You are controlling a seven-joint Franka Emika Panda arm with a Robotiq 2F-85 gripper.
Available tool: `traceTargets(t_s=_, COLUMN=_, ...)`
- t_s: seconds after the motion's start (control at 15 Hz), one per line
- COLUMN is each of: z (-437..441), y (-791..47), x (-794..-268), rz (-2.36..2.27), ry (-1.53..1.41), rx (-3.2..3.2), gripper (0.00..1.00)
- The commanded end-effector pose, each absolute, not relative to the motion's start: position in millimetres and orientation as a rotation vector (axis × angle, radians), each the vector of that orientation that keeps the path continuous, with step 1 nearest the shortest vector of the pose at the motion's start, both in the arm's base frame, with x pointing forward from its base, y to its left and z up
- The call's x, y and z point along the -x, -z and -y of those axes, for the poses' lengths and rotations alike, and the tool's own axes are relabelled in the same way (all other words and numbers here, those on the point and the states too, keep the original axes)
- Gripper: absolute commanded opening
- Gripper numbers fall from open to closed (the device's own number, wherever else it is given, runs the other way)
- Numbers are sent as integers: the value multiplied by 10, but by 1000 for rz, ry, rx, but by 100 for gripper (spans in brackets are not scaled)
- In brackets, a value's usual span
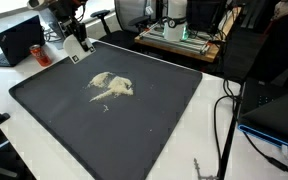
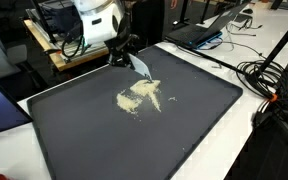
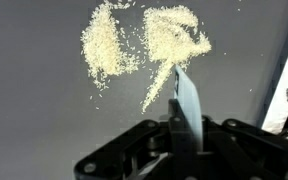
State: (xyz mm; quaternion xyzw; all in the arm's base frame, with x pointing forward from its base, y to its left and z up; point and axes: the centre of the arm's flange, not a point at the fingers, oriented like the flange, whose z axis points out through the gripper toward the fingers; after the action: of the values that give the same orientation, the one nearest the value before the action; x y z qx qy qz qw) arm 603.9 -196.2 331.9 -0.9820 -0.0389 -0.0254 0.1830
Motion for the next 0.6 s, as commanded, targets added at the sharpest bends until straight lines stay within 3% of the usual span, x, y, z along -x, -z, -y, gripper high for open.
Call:
traceTargets(t_s=0.0, z=2131, y=-3212, x=-6052, rz=75, ry=112, rx=2661, gripper=1)
traceTargets(t_s=0.53, z=2165, y=-3106, x=-5995, rz=20, ry=117, rx=2658, gripper=4)
